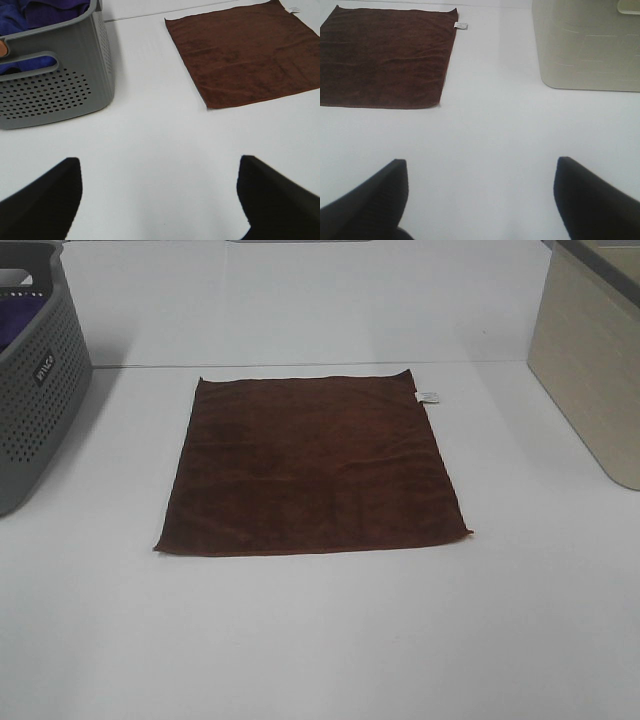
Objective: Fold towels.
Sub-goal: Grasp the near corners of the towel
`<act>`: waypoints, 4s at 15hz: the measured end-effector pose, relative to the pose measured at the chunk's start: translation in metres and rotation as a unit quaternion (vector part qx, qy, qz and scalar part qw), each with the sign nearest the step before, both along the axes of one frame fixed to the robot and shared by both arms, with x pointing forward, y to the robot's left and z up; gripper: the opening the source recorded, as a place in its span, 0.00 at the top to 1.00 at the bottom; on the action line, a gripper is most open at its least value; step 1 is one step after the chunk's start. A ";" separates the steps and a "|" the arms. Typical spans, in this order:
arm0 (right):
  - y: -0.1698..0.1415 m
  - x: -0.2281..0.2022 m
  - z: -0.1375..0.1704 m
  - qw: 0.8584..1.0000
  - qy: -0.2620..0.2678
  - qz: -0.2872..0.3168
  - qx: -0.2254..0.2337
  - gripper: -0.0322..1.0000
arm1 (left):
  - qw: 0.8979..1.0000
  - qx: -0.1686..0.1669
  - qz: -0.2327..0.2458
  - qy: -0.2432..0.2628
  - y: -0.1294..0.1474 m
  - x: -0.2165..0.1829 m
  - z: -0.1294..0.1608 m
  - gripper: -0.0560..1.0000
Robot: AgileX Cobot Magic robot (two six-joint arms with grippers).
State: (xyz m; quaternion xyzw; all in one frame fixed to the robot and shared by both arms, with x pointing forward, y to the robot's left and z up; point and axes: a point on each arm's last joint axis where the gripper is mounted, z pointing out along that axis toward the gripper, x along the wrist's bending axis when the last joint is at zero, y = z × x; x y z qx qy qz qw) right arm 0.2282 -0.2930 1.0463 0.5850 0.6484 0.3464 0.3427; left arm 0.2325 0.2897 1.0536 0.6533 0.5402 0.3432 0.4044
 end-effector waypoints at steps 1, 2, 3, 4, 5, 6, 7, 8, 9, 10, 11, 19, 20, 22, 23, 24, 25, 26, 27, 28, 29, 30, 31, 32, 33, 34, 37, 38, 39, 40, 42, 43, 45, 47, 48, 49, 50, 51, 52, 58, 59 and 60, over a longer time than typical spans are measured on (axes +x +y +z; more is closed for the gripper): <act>0.000 0.000 0.000 1.000 0.000 0.000 0.000 0.24 | 1.000 0.000 0.000 0.000 0.000 0.000 0.000 0.19; 0.000 0.000 0.000 1.000 0.000 0.000 0.000 0.24 | 1.000 0.000 0.000 0.000 0.000 0.000 0.000 0.19; 0.000 0.000 0.000 1.000 0.000 0.000 0.000 0.24 | 1.000 0.000 0.000 0.000 0.000 0.000 0.000 0.19; 0.000 0.000 0.000 1.000 0.000 0.000 0.000 0.24 | 1.000 0.000 0.000 0.000 0.000 0.000 0.000 0.19; 0.000 0.000 0.000 1.000 0.000 0.000 0.000 0.24 | 1.000 0.000 0.000 0.000 0.000 0.000 0.000 0.19; 0.000 0.000 0.000 1.000 0.000 0.000 0.000 0.24 | 1.000 0.000 0.000 0.000 0.000 0.000 0.000 0.19; 0.000 0.000 0.000 1.000 0.000 0.000 0.000 0.24 | 1.000 0.000 0.000 0.000 0.000 0.000 0.000 0.19; 0.000 0.000 0.000 1.000 0.000 0.000 0.000 0.24 | 1.000 0.000 0.000 0.000 0.000 0.000 0.000 0.19; 0.000 0.000 0.000 1.000 0.000 0.000 0.000 0.24 | 1.000 0.000 0.000 0.000 0.000 0.000 0.000 0.19; 0.000 0.000 0.000 1.000 0.000 0.000 0.000 0.24 | 1.000 0.000 0.000 0.000 0.000 0.000 0.000 0.19; 0.000 0.000 0.000 1.000 0.000 0.000 0.000 0.24 | 1.000 0.000 0.000 0.000 0.000 0.000 0.000 0.19; 0.000 0.000 0.000 1.000 0.000 0.000 0.000 0.24 | 1.000 0.000 0.000 0.000 0.000 0.000 0.000 0.19; 0.000 0.000 0.000 1.000 0.000 0.000 0.000 0.24 | 1.000 0.000 0.000 0.000 0.000 0.000 0.000 0.19; 0.000 0.000 0.000 1.000 0.000 0.000 0.000 0.24 | 1.000 0.000 0.000 0.000 0.000 0.000 0.000 0.19; 0.000 0.000 0.000 1.000 0.000 0.000 0.000 0.24 | 1.000 0.000 0.000 0.000 0.000 0.000 0.000 0.19; 0.000 0.000 0.000 1.000 0.000 0.000 0.000 0.24 | 1.000 0.000 0.000 0.000 0.000 0.000 0.000 0.19; 0.000 0.000 0.000 1.000 0.000 0.000 0.000 0.24 | 1.000 0.000 0.000 0.000 0.000 0.000 0.000 0.19; 0.000 0.000 0.000 1.000 0.000 0.000 0.000 0.24 | 1.000 0.000 0.000 0.000 0.000 0.000 0.000 0.19; 0.000 0.000 0.000 1.000 0.000 0.000 0.000 0.24 | 1.000 0.000 0.000 0.000 0.000 0.000 0.000 0.19; 0.000 0.000 0.000 1.000 0.000 0.000 0.000 0.24 | 1.000 0.000 0.000 0.000 0.000 0.000 0.000 0.19; 0.000 0.000 0.000 1.000 0.000 0.000 0.000 0.24 | 1.000 0.000 0.000 0.000 0.000 0.000 0.000 0.19; 0.000 0.000 0.000 1.000 0.000 0.000 0.000 0.24 | 1.000 0.000 0.000 0.000 0.000 0.000 0.000 0.19; 0.000 0.000 0.000 1.000 0.000 0.000 0.000 0.24 | 1.000 0.000 0.000 0.000 0.000 0.000 0.000 0.19; 0.000 0.000 0.000 1.000 0.000 0.000 0.000 0.24 | 1.000 0.000 0.000 0.000 0.000 0.000 0.000 0.19; 0.000 0.000 0.000 1.000 0.000 0.000 0.000 0.24 | 1.000 0.000 0.000 0.000 0.000 0.000 0.000 0.19; 0.000 0.000 0.000 1.000 0.000 0.000 0.000 0.24 | 1.000 0.000 0.000 0.000 0.000 0.000 0.000 0.19; 0.000 0.000 0.000 1.000 0.000 0.000 0.000 0.24 | 1.000 0.000 0.000 0.000 0.000 0.000 0.000 0.19; 0.000 0.000 0.000 1.000 0.000 0.000 0.000 0.24 | 1.000 0.000 0.000 0.000 0.000 0.000 0.000 0.19; 0.000 0.000 0.000 1.000 0.000 0.000 0.000 0.24 | 1.000 0.000 0.000 0.000 0.000 0.000 0.000 0.19; 0.000 0.000 0.000 1.000 0.000 0.000 0.000 0.24 | 1.000 0.000 0.000 0.000 0.000 0.000 0.000 0.19; 0.000 0.000 0.000 1.000 0.000 0.000 0.000 0.24 | 1.000 0.000 0.000 0.000 0.000 0.000 0.000 0.19; 0.000 0.000 0.000 1.000 0.000 0.000 0.000 0.24 | 1.000 0.000 0.000 0.000 0.000 0.000 0.000 0.19; 0.000 0.000 0.000 1.000 0.000 0.000 0.000 0.24 | 1.000 0.000 0.000 0.000 0.000 0.000 0.000 0.19; 0.000 0.000 0.000 1.000 0.000 0.000 0.000 0.24 | 1.000 0.000 0.000 0.000 0.000 0.000 0.000 0.19; 0.000 0.000 0.000 1.000 0.000 0.000 0.000 0.24 | 1.000 0.000 0.000 0.000 0.000 0.000 0.000 0.19; 0.000 0.000 0.000 1.000 0.000 0.000 0.000 0.24 | 1.000 0.000 0.000 0.000 0.000 0.000 0.000 0.19; 0.000 0.000 0.000 1.000 0.000 0.000 0.000 0.24 | 1.000 0.000 0.000 0.000 0.000 0.000 0.000 0.19; 0.000 0.000 0.000 1.000 0.000 0.000 0.000 0.24 | 1.000 0.000 0.000 0.000 0.000 0.000 0.000 0.19; 0.000 0.000 0.000 1.000 0.000 0.000 0.000 0.24 | 1.000 0.000 0.000 0.000 0.000 0.000 0.000 0.19; 0.002 0.000 0.000 1.000 0.000 0.005 0.008 0.24 | 1.000 0.000 0.000 0.000 0.000 0.000 0.000 0.19; 0.002 0.000 0.002 1.000 -0.005 0.006 0.012 0.24 | 1.000 0.000 0.000 0.000 0.000 0.000 0.000 0.19; 0.003 0.003 0.007 1.000 -0.021 0.007 0.019 0.24 | 1.000 -0.001 0.001 -0.008 0.000 0.000 0.003 0.19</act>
